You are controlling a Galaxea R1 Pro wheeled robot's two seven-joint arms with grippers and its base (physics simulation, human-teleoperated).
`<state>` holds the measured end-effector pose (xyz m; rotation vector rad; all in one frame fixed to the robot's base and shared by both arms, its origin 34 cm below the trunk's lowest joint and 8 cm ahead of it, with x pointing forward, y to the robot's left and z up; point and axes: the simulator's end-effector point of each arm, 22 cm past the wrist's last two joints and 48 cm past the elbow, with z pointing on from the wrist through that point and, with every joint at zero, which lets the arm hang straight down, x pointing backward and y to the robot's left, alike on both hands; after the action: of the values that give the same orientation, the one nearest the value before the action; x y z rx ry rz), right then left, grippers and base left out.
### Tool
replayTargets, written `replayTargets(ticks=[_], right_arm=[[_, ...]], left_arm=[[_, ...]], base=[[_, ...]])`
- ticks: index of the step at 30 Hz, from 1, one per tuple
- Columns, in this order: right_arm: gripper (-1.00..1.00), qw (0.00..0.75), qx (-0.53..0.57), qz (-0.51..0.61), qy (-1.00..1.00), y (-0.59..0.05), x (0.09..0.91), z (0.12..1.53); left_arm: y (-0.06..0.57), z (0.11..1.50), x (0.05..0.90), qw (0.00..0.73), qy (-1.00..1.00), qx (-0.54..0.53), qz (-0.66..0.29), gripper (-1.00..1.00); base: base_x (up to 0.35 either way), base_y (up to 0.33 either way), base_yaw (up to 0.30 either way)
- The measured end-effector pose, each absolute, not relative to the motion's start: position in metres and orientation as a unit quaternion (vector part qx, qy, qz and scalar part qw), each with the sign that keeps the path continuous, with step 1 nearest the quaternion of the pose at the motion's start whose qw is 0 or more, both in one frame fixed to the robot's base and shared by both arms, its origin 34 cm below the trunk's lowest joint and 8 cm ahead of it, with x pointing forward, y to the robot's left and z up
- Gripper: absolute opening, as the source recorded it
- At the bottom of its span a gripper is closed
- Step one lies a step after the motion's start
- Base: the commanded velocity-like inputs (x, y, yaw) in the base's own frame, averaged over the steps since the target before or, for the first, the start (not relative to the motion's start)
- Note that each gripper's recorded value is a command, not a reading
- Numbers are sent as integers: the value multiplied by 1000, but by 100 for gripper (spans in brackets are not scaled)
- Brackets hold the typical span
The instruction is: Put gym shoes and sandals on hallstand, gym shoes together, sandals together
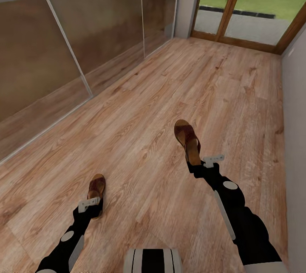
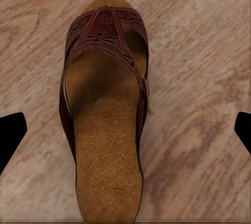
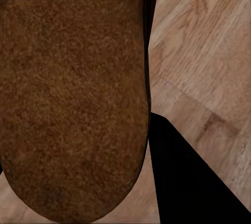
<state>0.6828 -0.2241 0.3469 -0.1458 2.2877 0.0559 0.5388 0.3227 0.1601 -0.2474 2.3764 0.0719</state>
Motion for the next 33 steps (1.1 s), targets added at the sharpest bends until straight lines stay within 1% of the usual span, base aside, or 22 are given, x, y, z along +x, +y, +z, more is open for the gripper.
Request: replayTargets(ticks=[33], right_arm=[[-100,338,-55,26,939,-225,651,251]], left_arm=[[323,89,479,292,951,-94,35,100]], base=[[0,0,0]])
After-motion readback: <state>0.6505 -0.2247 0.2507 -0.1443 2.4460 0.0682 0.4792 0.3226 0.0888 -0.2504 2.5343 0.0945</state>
